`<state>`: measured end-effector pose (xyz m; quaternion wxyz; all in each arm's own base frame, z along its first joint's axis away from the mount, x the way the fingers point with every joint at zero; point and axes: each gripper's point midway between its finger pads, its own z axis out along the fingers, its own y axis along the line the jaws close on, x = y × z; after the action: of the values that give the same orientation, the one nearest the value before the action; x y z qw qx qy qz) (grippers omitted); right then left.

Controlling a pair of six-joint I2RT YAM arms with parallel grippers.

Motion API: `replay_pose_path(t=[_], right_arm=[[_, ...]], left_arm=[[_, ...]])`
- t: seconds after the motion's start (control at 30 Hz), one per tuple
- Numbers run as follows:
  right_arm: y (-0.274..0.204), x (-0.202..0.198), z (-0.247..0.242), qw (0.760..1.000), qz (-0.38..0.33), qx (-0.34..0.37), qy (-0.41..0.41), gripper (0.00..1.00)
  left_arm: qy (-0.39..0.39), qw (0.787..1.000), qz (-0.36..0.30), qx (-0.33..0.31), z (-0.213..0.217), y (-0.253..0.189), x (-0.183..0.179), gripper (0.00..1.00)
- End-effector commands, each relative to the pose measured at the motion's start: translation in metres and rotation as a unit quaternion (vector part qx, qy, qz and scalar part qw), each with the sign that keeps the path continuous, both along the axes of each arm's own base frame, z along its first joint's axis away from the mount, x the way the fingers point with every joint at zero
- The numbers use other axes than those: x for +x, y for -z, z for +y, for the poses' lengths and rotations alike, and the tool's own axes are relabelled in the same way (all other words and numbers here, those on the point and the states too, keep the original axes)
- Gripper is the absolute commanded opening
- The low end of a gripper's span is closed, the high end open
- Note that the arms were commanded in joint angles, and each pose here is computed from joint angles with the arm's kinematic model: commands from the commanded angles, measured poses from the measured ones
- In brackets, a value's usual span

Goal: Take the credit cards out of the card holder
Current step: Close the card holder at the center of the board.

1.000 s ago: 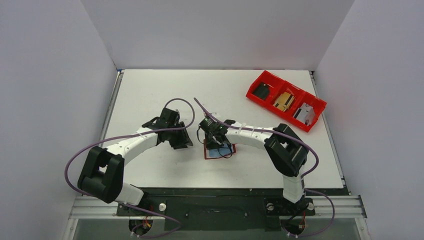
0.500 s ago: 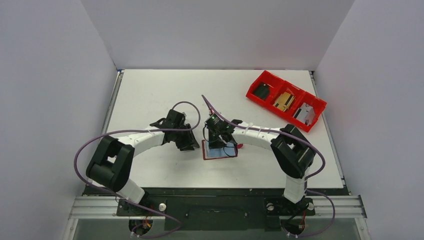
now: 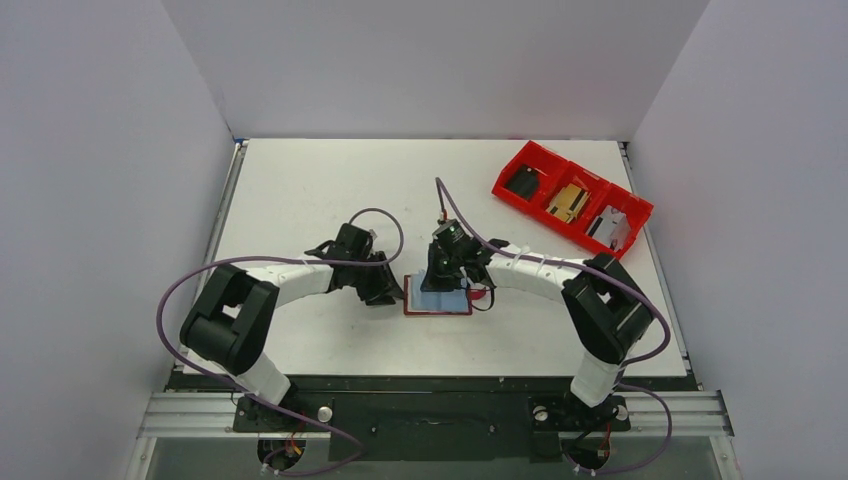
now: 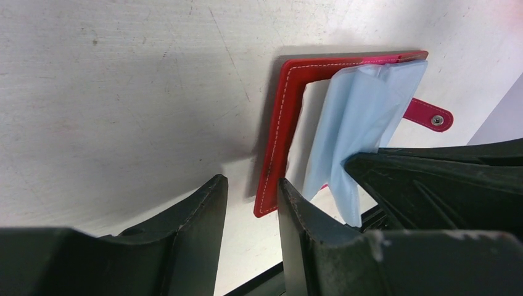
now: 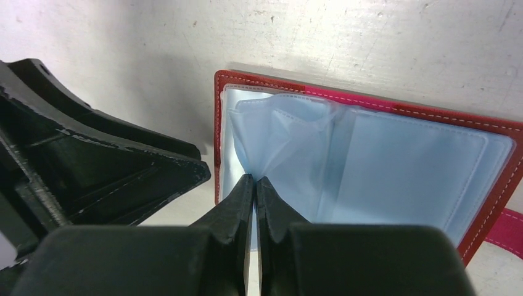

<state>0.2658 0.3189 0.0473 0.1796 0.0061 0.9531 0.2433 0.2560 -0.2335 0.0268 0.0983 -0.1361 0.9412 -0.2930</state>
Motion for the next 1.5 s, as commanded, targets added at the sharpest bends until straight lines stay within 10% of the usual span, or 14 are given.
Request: replay_pose_path(t=[0.0, 0.67, 0.83, 1.1, 1.47], right_arm=[[-0.034, 0.011, 0.014, 0.996, -0.025, 0.081, 0.011, 0.0], [-0.041, 0.012, 0.022, 0.989, -0.012, 0.145, 0.014, 0.0], [-0.04, 0.013, 0.023, 0.99, -0.012, 0.143, 0.012, 0.02], [-0.045, 0.017, 0.019, 0.993, -0.027, 0.112, 0.005, 0.4], [-0.039, 0.024, -0.034, 0.996, -0.075, -0.024, 0.028, 0.43]], left_arm=[[0.003, 0.999, -0.012, -0.031, -0.01, -0.004, 0.006, 0.33], [-0.025, 0.99, -0.01, -0.141, -0.027, -0.025, 0.013, 0.23], [-0.023, 0.994, -0.012, -0.111, -0.019, -0.024, 0.013, 0.0], [-0.02, 0.999, -0.029, -0.018, 0.008, -0.023, 0.011, 0.0], [-0.006, 0.997, -0.055, 0.06, 0.033, -0.035, 0.01, 0.0]])
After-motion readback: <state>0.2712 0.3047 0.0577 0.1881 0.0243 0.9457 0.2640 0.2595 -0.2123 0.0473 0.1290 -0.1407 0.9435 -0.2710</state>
